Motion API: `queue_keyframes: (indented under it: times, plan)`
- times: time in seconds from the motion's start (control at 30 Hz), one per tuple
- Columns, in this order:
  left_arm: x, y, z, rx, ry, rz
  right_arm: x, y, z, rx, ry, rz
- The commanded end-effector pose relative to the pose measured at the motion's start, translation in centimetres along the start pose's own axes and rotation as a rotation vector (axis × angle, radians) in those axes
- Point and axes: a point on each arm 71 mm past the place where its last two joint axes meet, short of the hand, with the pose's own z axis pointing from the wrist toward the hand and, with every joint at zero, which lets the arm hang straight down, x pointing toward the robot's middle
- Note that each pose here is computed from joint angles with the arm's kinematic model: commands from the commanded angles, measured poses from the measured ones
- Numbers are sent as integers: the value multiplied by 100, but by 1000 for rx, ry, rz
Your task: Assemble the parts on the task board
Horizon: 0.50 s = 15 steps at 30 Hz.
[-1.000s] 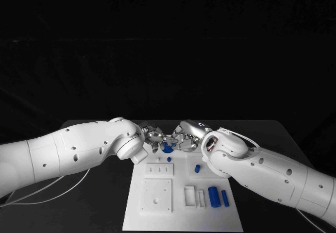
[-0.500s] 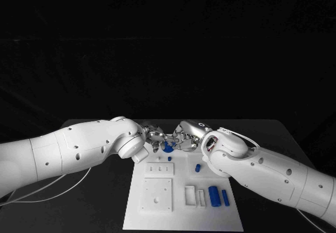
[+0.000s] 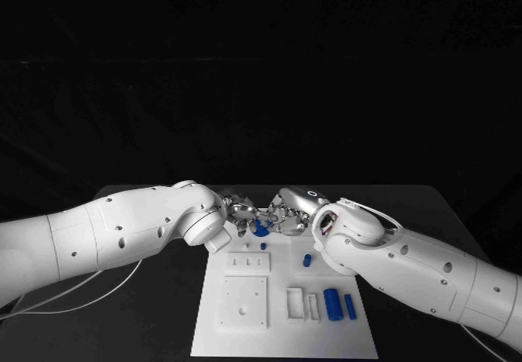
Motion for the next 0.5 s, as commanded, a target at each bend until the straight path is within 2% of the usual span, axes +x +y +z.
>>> queue_keyframes:
  times: [0.03,0.5]
  plan:
    - [57,-73,-2,29,28,11,32,67,4,-26,17,-10]
    - [65,-76,14,13,30,32,34,85,6,-22,14,-30]
